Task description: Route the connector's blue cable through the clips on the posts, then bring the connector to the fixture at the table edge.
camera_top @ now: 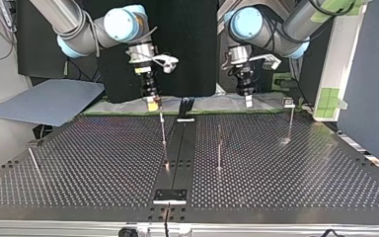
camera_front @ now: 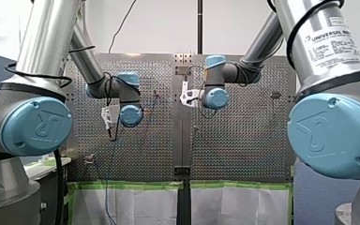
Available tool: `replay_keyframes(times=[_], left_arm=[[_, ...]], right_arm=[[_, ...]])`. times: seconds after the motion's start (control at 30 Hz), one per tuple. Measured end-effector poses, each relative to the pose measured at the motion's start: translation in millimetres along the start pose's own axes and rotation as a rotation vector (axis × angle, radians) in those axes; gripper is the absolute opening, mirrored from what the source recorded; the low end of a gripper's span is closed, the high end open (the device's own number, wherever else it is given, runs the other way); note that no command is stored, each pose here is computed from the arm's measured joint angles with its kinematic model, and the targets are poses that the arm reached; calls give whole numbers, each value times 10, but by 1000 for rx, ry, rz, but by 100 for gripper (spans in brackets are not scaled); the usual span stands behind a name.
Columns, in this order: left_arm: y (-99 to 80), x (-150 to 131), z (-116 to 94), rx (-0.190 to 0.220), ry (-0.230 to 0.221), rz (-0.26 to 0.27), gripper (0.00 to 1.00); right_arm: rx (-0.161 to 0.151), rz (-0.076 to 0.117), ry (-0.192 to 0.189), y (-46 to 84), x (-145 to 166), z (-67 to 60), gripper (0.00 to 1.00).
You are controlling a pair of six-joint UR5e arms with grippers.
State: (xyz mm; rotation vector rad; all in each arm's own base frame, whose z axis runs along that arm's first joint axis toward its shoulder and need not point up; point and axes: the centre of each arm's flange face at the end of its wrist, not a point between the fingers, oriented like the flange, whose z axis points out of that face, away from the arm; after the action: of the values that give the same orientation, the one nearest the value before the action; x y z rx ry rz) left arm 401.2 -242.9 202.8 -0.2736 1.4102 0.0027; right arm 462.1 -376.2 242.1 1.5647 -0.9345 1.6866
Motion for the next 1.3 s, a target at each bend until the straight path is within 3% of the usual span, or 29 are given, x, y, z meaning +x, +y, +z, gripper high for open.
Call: replay_keyframes(times=[0.2,0.47,0.77,0.97,1.3], left_arm=[[61,-326,237,-21,-46,-9,0],[-36,-644,461,22,-99,-28,0],[-65,-475,624,46,-68,10,0],[-76,-487,757,68,-73,13,0],[-99,-333,927,82,-41,32,0]], right_arm=[[23,1,-22,-9,-124,151,0],[25,2,-22,13,-102,374,0],[30,4,-2,33,9,566,0],[50,2,9,19,62,650,0],[62,-3,1,19,6,770,0]])
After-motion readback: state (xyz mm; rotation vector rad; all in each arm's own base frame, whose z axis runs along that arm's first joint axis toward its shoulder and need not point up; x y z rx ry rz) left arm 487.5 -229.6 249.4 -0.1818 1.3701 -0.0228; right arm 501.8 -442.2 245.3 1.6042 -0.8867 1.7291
